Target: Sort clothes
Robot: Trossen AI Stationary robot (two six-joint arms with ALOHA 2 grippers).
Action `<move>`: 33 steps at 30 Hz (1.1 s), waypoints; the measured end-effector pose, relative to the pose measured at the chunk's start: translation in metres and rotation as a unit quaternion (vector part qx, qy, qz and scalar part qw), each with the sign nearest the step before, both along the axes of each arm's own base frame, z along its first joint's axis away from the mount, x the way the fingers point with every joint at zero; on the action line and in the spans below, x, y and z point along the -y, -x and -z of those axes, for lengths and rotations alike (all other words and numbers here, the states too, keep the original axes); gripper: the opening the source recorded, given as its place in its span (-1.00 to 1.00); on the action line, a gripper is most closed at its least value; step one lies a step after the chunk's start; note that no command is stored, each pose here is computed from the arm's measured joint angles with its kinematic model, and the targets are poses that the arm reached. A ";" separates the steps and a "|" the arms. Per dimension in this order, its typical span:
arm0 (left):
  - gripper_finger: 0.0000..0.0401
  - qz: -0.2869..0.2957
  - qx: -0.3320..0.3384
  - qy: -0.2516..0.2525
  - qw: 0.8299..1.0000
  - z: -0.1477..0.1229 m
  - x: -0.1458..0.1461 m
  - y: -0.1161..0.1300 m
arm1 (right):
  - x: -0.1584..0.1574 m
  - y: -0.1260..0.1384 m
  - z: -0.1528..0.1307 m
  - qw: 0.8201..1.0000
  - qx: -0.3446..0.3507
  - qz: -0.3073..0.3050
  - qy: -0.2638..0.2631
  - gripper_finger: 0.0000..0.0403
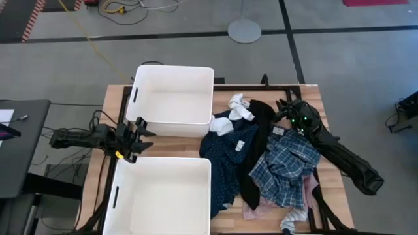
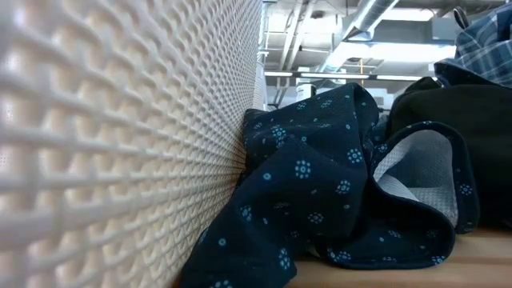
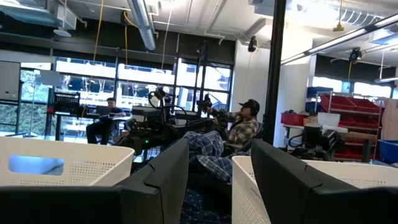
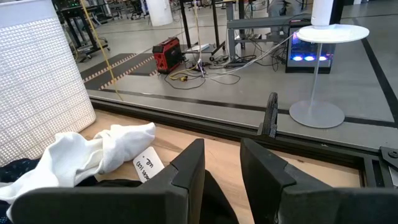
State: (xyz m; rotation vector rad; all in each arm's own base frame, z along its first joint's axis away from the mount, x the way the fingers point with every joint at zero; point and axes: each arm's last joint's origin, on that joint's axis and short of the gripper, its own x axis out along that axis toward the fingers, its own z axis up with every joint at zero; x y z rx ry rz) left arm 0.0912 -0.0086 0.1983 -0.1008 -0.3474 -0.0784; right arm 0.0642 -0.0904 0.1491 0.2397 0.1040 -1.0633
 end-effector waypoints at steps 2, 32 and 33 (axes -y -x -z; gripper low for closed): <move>-0.16 0.000 0.000 0.000 1.000 0.000 0.000 0.000 | 0.000 0.000 0.000 1.000 0.000 0.000 0.000 -0.40; -0.16 0.000 0.000 0.000 1.000 0.000 0.000 0.000 | 0.001 0.000 -0.006 0.999 0.044 0.006 0.009 -0.40; -0.16 0.000 0.000 0.000 1.000 0.000 0.000 0.000 | 0.001 -0.001 -0.008 0.997 0.077 0.005 -0.004 -0.40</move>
